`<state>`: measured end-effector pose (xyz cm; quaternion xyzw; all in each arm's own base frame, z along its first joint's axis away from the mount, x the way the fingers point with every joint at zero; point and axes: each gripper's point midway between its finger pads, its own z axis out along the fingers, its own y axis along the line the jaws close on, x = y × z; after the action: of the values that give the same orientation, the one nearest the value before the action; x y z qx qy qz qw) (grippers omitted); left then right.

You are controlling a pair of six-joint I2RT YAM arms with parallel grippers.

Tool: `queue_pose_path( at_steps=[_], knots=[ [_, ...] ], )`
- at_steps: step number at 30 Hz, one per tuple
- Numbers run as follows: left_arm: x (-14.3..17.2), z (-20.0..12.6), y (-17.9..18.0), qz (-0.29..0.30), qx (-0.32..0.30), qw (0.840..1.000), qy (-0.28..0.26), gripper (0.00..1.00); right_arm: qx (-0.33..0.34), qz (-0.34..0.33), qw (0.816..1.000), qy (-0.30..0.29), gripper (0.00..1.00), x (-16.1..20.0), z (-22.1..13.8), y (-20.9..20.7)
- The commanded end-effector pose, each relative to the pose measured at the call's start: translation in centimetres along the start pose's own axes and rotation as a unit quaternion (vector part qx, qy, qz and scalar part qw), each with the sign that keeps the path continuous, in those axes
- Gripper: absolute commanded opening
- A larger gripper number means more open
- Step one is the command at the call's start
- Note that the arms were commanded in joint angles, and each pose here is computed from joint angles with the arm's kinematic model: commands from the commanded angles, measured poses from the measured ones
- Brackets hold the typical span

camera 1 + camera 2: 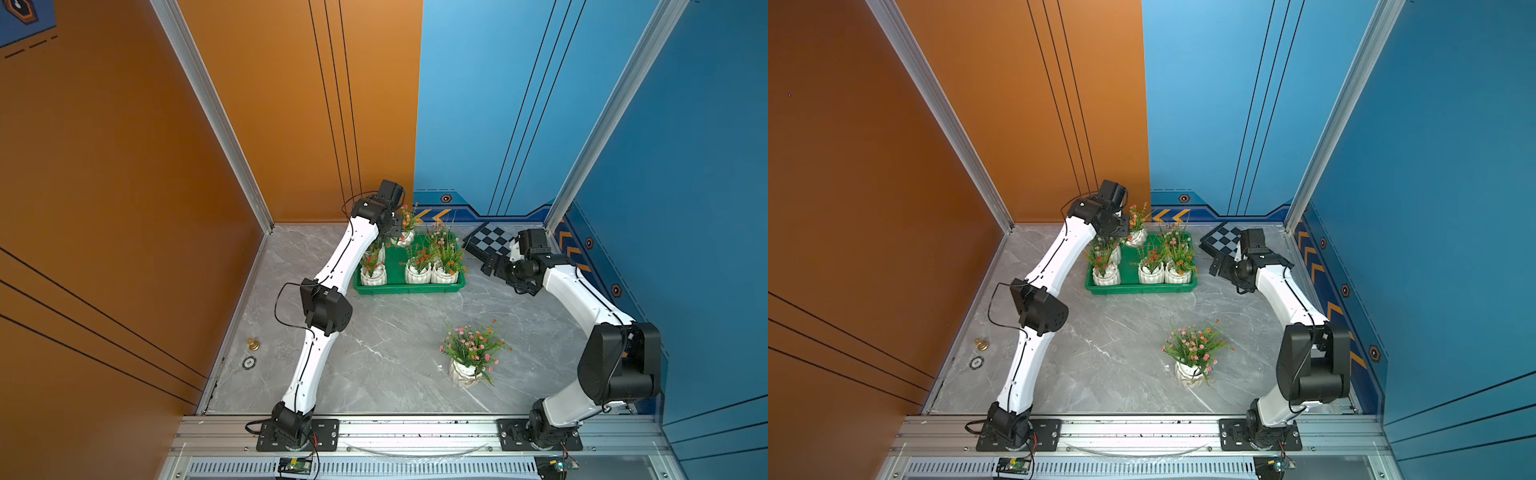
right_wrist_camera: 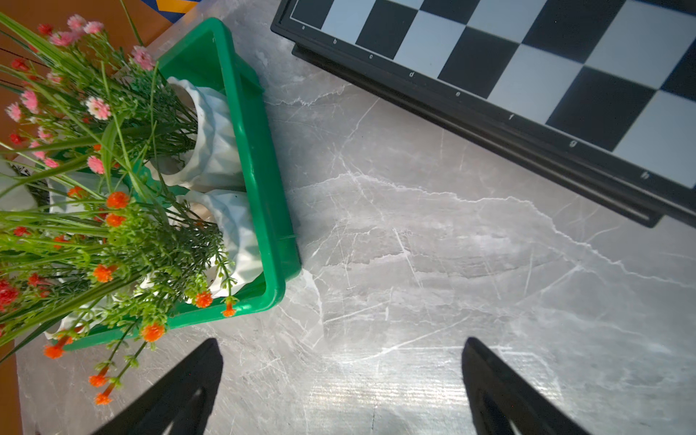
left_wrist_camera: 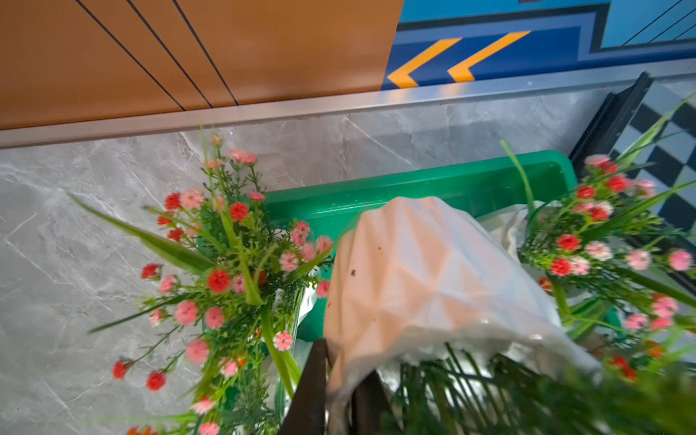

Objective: Put the potted gypsophila into the storage box
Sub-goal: Place the baby's breath potted plant at the storage box.

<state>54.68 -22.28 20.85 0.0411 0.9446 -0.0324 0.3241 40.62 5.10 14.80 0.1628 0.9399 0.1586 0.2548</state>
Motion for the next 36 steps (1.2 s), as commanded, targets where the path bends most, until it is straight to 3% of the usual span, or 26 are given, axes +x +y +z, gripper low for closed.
queue_pose_path(
  at_steps=[1, 14, 36],
  knots=[
    [-1.9, -0.5, -0.5, 0.0, 0.008, 0.999, -0.037, 0.0, -0.002, 0.001, 1.0, -0.002, 1.0, -0.6, 0.1, 0.1],
    [0.4, 3.8, -3.2, 0.017, 0.037, 0.999, -0.008, 0.0, 0.003, 0.001, 1.0, 0.015, 1.0, -0.1, 1.3, -0.4],
    [1.6, 7.5, -5.6, 0.035, 0.06, 0.998, -0.008, 0.0, 0.004, 0.002, 1.0, 0.03, 1.0, 0.2, 2.7, -0.7]
  ],
)
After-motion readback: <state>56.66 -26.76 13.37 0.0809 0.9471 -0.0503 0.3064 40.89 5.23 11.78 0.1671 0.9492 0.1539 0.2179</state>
